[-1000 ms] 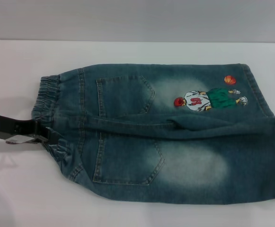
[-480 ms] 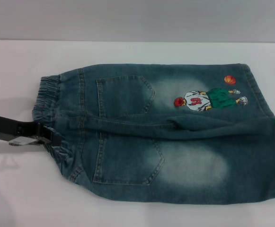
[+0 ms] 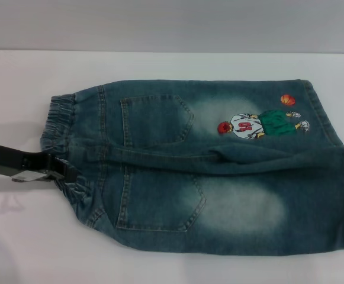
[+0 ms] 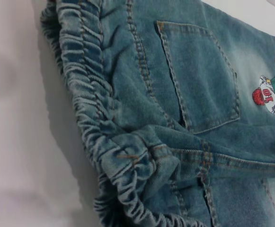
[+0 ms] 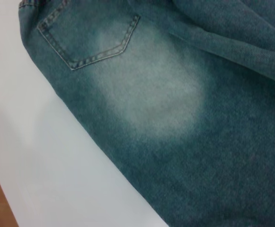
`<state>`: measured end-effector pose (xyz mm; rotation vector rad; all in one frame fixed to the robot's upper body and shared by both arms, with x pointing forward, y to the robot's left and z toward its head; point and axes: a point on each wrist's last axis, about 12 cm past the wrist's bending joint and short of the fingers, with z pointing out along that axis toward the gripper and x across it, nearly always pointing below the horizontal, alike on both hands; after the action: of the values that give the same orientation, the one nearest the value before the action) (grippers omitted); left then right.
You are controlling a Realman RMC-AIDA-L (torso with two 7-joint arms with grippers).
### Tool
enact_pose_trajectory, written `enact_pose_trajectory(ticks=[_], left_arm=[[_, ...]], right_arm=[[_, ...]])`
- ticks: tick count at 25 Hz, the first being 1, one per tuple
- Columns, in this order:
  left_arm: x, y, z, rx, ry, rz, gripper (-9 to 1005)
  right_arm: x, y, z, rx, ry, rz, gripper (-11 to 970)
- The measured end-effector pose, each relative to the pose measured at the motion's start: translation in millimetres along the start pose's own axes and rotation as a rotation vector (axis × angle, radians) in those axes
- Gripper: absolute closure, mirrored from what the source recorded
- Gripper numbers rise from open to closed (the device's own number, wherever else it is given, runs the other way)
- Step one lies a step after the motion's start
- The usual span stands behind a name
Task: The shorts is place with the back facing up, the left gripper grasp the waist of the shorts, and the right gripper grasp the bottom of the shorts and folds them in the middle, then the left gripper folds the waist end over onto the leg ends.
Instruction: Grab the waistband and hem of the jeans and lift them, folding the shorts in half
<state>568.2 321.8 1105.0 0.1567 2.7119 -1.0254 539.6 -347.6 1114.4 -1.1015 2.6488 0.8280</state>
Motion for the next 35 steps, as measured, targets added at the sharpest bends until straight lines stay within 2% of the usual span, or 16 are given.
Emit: enact_pose_trajectory(ticks=[18,35], left_arm=[[-2.0,-1.8,0.2,0.002,0.001,0.004,940],[-1.8,-1.6,0.4,0.002,0.000,0.005,940]], right_arm=[[5.6,-1.8,-0.9,0.016,0.024,0.010,396],[-2.3,0.5,2.0,0.019,0.015,-0.016,397]])
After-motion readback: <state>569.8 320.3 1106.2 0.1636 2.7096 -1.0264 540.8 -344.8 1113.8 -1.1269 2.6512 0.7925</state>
